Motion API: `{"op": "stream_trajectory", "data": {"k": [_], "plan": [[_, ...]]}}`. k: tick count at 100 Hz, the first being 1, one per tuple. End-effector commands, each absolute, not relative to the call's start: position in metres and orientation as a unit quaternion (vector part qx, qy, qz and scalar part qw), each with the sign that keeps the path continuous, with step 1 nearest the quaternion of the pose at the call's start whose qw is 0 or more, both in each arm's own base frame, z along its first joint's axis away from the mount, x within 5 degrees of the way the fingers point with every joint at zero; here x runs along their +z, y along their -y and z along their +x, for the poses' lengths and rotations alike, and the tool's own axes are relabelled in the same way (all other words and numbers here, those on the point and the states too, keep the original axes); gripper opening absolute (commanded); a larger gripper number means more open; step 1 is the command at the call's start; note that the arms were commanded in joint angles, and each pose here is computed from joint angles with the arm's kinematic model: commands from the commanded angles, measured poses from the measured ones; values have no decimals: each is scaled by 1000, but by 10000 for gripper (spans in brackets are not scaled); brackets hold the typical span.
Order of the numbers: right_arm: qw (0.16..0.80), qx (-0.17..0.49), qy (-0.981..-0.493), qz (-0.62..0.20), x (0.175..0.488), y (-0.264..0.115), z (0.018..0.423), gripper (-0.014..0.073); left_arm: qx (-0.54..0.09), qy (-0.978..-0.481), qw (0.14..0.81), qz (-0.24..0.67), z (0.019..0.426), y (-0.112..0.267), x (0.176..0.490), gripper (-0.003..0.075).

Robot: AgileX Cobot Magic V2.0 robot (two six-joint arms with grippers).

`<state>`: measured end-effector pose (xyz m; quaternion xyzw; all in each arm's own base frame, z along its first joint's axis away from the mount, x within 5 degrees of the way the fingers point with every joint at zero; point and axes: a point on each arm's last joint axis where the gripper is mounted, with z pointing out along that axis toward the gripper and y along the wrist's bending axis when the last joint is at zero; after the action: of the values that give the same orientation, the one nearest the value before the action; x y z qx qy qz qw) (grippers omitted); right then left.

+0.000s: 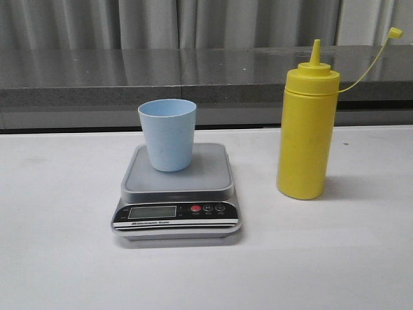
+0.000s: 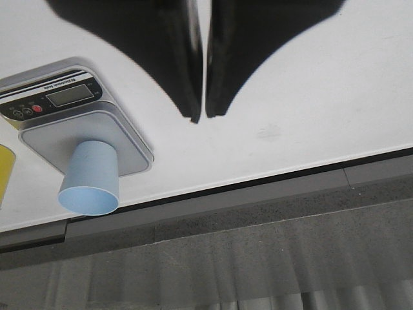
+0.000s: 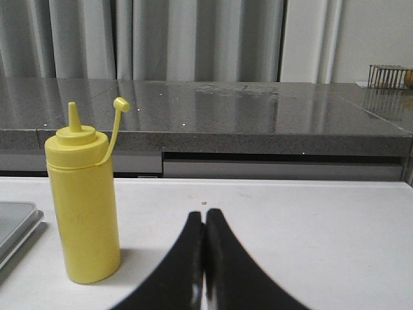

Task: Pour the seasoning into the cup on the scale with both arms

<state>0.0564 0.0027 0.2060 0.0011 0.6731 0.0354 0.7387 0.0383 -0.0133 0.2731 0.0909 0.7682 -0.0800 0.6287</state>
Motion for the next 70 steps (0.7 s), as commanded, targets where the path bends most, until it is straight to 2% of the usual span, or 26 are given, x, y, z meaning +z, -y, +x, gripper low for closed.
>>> {"op": "stream_trajectory", "data": {"k": [1,10,35,57,70], "plan": [[768,35,-639,2,223,-2,52,-67,-83,-744,658,82,39,13,285,10],[758,32,-651,4,231,-2,51,-67,-83,-745,657,82,39,13,285,10],[677,21,-735,15,261,0,57,-67,-83,-745,657,82,39,13,285,10],[606,13,-795,19,287,0,80,-67,-83,-745,657,82,39,13,285,10],[580,11,-814,18,297,0,100,-67,-83,-745,657,82,39,13,285,10]]}}
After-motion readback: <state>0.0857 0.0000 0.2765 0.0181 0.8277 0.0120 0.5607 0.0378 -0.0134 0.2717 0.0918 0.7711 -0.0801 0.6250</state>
